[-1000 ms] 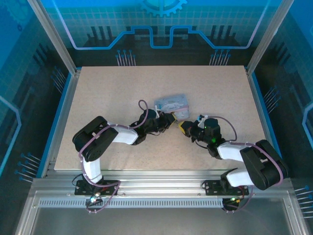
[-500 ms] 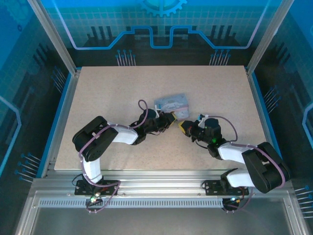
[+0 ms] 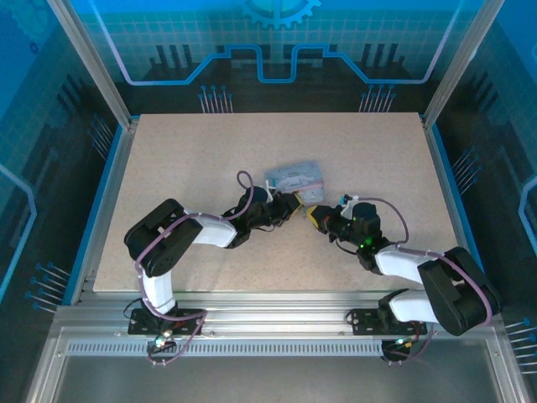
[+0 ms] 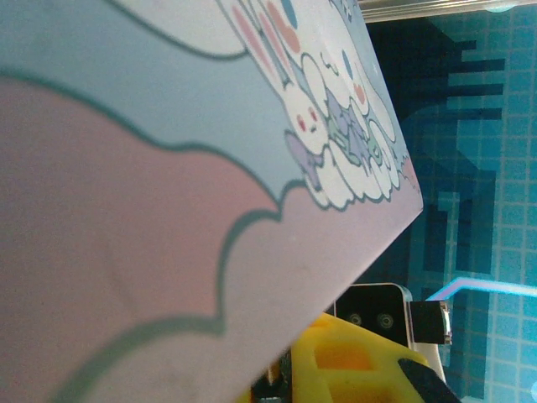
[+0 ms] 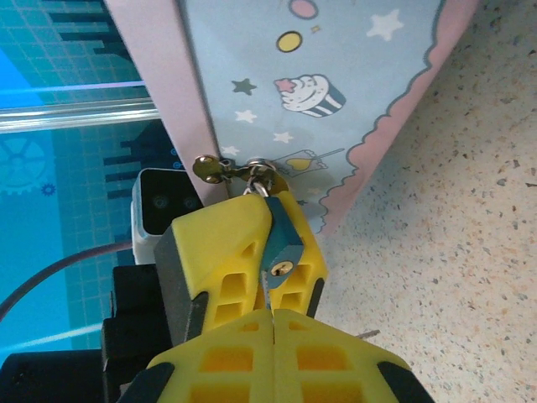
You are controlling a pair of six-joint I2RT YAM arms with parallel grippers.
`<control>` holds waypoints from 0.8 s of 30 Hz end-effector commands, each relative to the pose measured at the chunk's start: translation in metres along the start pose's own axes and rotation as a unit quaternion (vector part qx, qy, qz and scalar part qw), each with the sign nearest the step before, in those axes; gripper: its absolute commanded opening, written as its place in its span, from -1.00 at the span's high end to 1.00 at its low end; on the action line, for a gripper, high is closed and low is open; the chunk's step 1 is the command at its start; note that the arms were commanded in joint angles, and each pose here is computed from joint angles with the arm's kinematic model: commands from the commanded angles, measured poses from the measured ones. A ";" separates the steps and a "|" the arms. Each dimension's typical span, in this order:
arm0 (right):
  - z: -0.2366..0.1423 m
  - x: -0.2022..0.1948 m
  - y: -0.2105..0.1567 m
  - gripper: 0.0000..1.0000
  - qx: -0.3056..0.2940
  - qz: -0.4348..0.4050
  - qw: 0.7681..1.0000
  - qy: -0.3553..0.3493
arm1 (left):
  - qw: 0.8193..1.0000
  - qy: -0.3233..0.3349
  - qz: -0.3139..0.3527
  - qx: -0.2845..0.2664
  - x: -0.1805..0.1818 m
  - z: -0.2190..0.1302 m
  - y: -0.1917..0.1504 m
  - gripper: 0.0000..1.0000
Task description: Unlock the padlock with the key
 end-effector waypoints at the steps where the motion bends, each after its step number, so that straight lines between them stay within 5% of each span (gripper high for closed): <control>1: 0.002 -0.002 -0.004 1.00 -0.001 -0.012 1.000 -0.001 | 1.000 -0.023 0.000 0.011 -0.010 -0.002 -0.001 1.00; 24: -0.005 -0.006 -0.008 1.00 -0.001 -0.022 1.000 -0.009 | 1.000 -0.027 -0.002 0.010 -0.010 -0.004 0.001 1.00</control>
Point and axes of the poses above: each hand's point on the last joint's axis, 136 mm out from that joint toward the fingers, its own z axis out along the fingers, its own x axis along the line the jaws close on, y = z × x, the point moved 5 cm from there along -z, back along the fingers, and after that the axes turned 14 degrees about -z, right-handed, at the moved point
